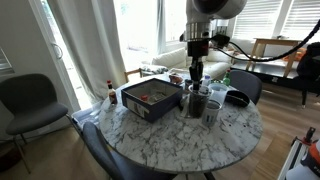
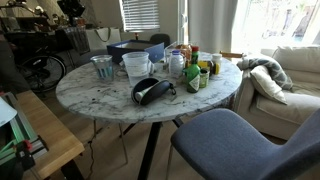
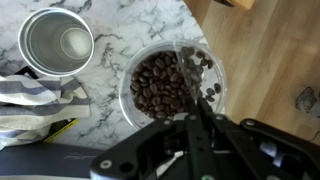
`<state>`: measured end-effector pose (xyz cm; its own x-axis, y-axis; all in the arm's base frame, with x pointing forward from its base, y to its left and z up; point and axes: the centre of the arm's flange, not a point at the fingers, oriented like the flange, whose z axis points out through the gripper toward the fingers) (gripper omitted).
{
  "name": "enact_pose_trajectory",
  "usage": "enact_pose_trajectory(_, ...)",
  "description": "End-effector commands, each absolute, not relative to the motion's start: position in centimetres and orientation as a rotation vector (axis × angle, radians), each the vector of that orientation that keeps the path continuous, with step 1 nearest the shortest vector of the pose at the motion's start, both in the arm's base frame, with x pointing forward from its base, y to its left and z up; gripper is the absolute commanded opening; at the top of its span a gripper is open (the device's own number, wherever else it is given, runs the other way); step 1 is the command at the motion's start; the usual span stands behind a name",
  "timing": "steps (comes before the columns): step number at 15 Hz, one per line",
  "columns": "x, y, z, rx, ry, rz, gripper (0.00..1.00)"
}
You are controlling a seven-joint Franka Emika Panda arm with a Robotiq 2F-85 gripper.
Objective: Pick up the clear cup with beans in it and put it on the table
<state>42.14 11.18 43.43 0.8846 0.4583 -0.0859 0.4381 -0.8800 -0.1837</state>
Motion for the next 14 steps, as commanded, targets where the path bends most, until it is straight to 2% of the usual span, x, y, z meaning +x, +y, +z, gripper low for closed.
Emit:
enact_pose_trajectory(1, 44.7, 12.4, 40.1, -2.917, -0.649, 0.145, 0.01)
enact_pose_trajectory(14, 49.6, 14.9, 31.4, -3.077, -0.583, 0.133, 0.01)
